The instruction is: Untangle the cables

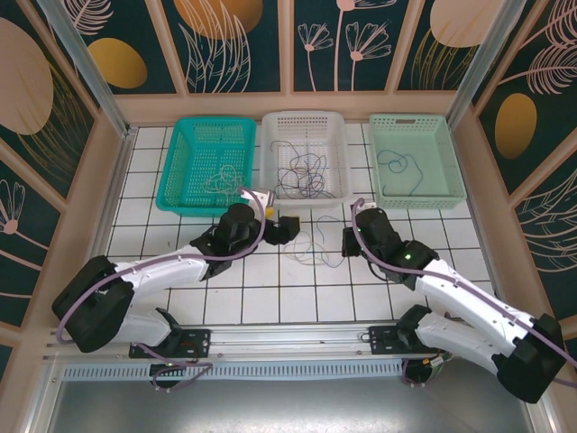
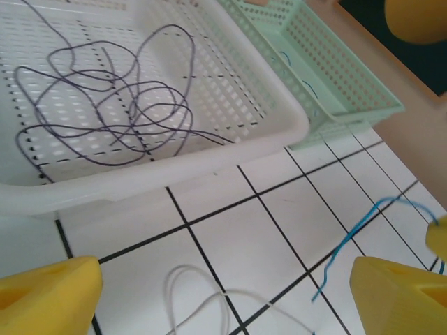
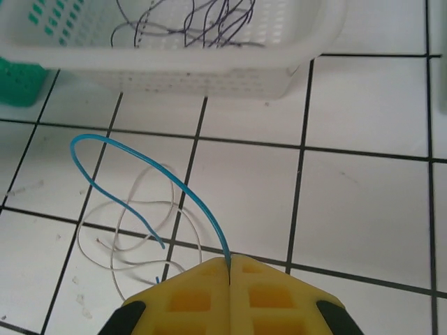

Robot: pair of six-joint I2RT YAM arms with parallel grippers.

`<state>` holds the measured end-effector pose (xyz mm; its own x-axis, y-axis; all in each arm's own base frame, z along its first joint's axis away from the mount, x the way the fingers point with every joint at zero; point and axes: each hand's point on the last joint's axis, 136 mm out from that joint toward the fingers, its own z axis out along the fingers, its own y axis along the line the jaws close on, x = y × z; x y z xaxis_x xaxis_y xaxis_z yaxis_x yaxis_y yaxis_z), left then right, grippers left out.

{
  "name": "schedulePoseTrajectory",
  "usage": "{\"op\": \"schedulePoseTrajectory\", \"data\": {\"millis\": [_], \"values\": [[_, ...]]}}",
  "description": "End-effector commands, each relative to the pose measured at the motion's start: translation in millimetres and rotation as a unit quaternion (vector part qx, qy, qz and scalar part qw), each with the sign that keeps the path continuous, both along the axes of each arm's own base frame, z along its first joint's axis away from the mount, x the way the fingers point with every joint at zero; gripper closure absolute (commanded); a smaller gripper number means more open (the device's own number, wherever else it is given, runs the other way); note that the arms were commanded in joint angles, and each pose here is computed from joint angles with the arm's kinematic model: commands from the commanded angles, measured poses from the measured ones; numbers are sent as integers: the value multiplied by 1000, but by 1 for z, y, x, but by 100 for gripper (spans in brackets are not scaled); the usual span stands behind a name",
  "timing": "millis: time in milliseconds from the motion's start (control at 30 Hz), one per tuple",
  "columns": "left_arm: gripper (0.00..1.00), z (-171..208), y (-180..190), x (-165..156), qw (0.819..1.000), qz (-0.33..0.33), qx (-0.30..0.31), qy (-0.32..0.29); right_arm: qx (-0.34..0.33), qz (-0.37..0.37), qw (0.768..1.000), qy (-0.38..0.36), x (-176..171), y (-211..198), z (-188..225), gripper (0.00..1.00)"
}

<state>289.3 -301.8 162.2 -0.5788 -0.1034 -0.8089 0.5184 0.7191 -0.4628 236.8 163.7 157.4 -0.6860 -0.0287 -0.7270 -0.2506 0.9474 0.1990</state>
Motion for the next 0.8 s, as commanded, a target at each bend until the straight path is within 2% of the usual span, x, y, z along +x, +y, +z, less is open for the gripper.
{"op": "schedulePoseTrajectory", "data": {"millis": [0, 367, 567, 633, 700, 767], "values": [[10, 33, -20, -3, 997, -43, -38, -44, 13, -11, 998, -54, 5, -5, 28, 100], [17, 51, -78, -38, 979, -179, -62, -80, 59, 29, 994, -89, 2, 9, 48, 100], [26, 48, -97, -37, 974, -200, -74, -76, 81, 60, 990, -96, -4, 19, 53, 100], [33, 46, -100, -33, 975, -199, -72, -75, 90, 62, 988, -106, -5, 19, 57, 100], [43, 43, -103, -29, 976, -193, -66, -72, 96, 69, 986, -114, -8, 19, 60, 100], [61, 38, -101, -21, 981, -174, -50, -68, 92, 71, 986, -115, -9, 17, 59, 100]]}}
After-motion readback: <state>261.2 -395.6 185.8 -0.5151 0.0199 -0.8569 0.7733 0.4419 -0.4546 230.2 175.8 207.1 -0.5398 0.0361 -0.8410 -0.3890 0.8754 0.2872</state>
